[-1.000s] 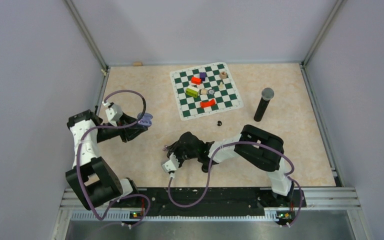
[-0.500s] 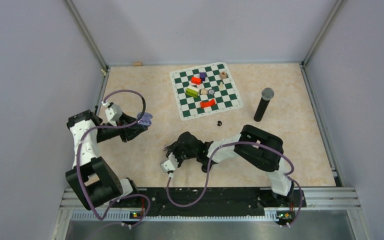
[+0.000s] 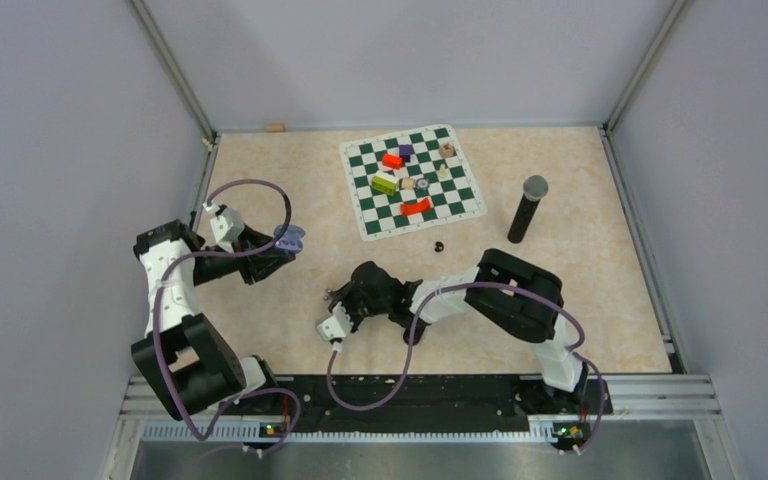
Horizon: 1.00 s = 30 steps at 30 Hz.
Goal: Insert the wireless bluetooth earbuds into the charging case
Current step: Pick up the earbud from the center of the board.
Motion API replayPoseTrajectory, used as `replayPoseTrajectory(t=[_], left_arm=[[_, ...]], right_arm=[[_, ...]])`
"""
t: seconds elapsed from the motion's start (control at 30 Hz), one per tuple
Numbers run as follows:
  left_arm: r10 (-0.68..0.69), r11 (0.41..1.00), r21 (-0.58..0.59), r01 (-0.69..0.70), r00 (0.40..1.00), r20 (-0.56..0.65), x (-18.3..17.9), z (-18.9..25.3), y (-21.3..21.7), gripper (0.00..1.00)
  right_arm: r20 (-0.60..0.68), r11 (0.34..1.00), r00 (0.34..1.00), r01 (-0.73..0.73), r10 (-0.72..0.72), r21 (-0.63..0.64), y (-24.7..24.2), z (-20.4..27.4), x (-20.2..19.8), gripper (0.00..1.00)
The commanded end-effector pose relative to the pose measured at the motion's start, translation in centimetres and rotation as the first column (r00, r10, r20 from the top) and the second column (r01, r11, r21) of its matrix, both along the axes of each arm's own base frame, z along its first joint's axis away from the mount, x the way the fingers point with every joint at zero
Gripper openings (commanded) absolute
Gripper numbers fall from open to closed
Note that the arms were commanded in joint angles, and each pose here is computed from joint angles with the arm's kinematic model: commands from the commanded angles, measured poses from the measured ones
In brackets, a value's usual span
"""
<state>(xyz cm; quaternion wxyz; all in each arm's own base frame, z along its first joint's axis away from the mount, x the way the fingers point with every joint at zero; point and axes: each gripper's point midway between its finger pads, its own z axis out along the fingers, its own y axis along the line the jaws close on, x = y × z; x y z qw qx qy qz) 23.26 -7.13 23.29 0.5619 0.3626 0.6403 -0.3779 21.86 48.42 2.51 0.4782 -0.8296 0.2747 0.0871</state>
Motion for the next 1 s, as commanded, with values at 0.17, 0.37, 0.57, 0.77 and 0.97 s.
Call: replayPoseTrajectory(t=[0.17, 0.37, 0.57, 0.77, 0.97], left_arm=[[0.023, 0.999, -0.043, -0.022, 1.000, 0.015, -0.2, 1.2, -0.2, 0.00], [0.023, 0.999, -0.045, -0.022, 1.000, 0.011, -0.2, 1.1, -0.1, 0.00], [0.024, 0.999, -0.044, -0.023, 1.000, 0.014, -0.2, 1.2, -0.1, 0.00], [0.024, 0.999, -0.044, -0.024, 1.000, 0.014, -0.2, 1.2, -0.1, 0.00], [0.025, 0.999, -0.045, -0.025, 1.000, 0.013, -0.3, 1.2, -0.2, 0.00]], right_arm=[[-0.137, 0.973, 0.990, 0.011, -0.043, -0.229, -3.2, -6.8, -2.1, 0.21], [-0.151, 0.969, 0.987, 0.011, -0.050, -0.248, -2.9, -6.9, -2.0, 0.21], [-0.164, 0.968, 0.985, 0.019, -0.062, -0.251, -2.7, -7.0, -2.0, 0.21], [-0.168, 0.971, 0.983, 0.035, -0.077, -0.237, -2.2, -6.8, -1.6, 0.09], [-0.160, 0.973, 0.982, 0.065, -0.102, -0.220, -1.7, -6.4, -1.1, 0.01]])
